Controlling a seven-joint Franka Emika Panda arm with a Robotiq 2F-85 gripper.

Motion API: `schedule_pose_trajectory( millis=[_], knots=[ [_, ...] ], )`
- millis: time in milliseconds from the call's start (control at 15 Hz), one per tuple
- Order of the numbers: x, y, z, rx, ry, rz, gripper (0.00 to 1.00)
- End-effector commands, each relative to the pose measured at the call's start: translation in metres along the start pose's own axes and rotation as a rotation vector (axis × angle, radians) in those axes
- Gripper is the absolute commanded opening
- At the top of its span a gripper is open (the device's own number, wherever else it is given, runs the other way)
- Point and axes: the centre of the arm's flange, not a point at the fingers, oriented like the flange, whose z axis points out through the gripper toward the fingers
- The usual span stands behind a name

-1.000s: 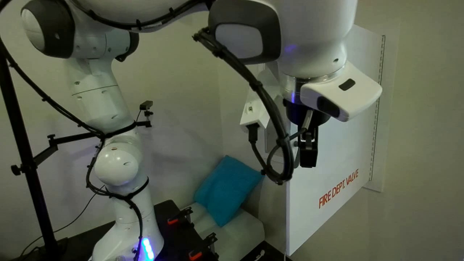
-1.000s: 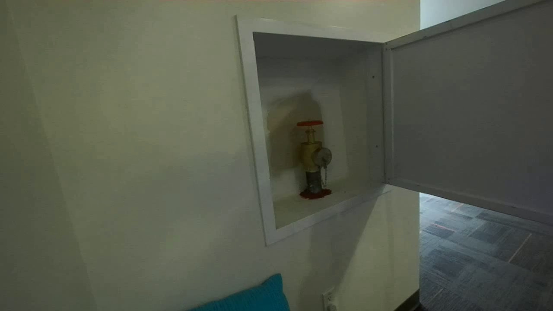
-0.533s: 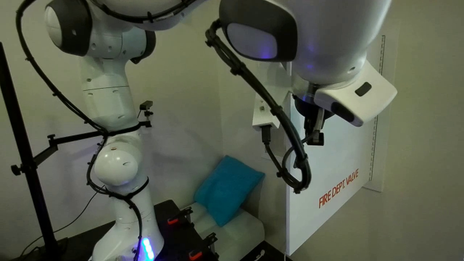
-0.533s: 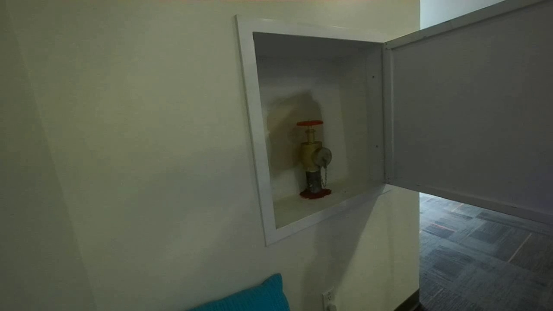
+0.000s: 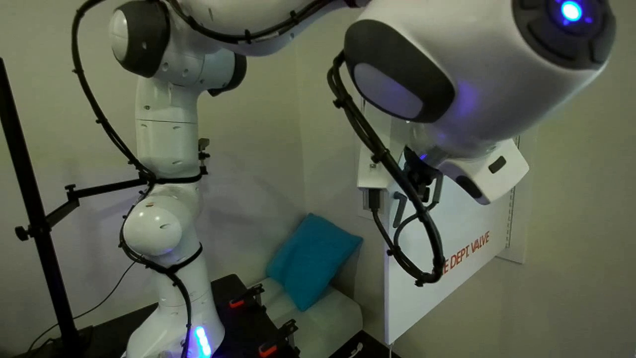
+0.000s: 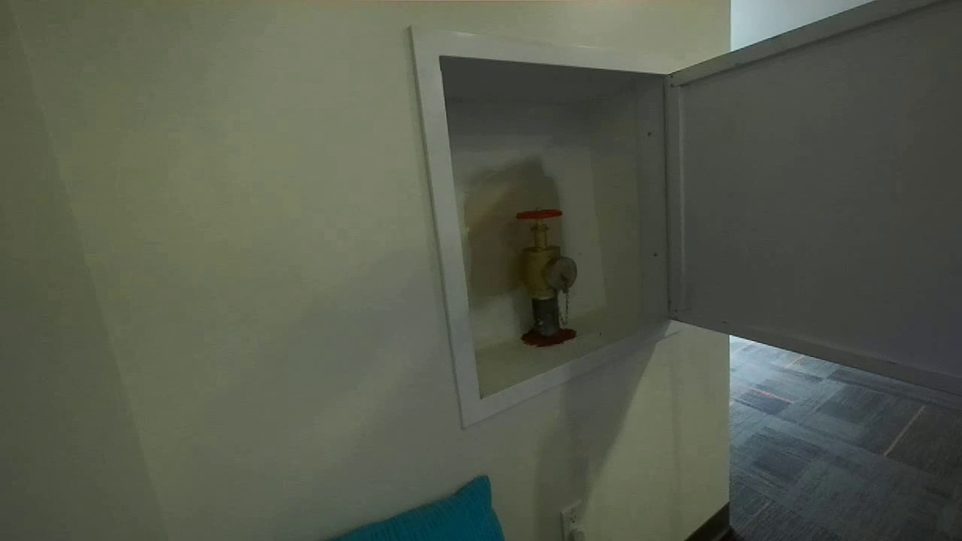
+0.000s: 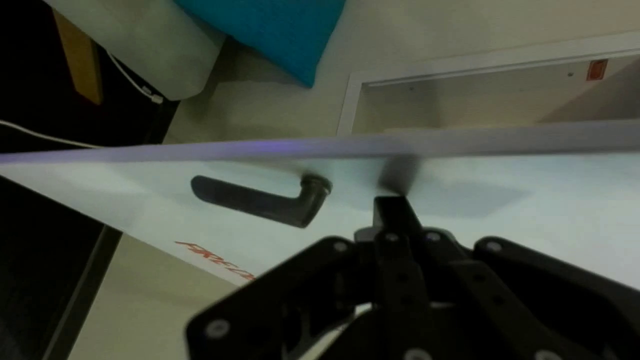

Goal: Close the door

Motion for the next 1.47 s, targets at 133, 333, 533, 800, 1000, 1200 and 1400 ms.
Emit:
schedule_pose_trajectory(
  millis=[133,333,533,800,1000,1200,1400],
  knots=[
    [0.01,-0.011,0.042,0.024,-0.171,-0.052,0.0],
    [-0.002,-0.028,0.084,0.004,-0.228,-0.119,0.0],
    [-0.021,-0.047,0.126,-0.018,-0.275,-0.216,0.0],
    [-0.058,-0.07,0.184,-0.046,-0.284,-0.379,0.0],
    [-0.089,-0.085,0.227,-0.052,-0.254,-0.496,0.0],
    [-0.12,-0.099,0.27,-0.051,-0.208,-0.597,0.0],
    [-0.155,-0.114,0.316,-0.038,-0.157,-0.683,0.0]
  ],
)
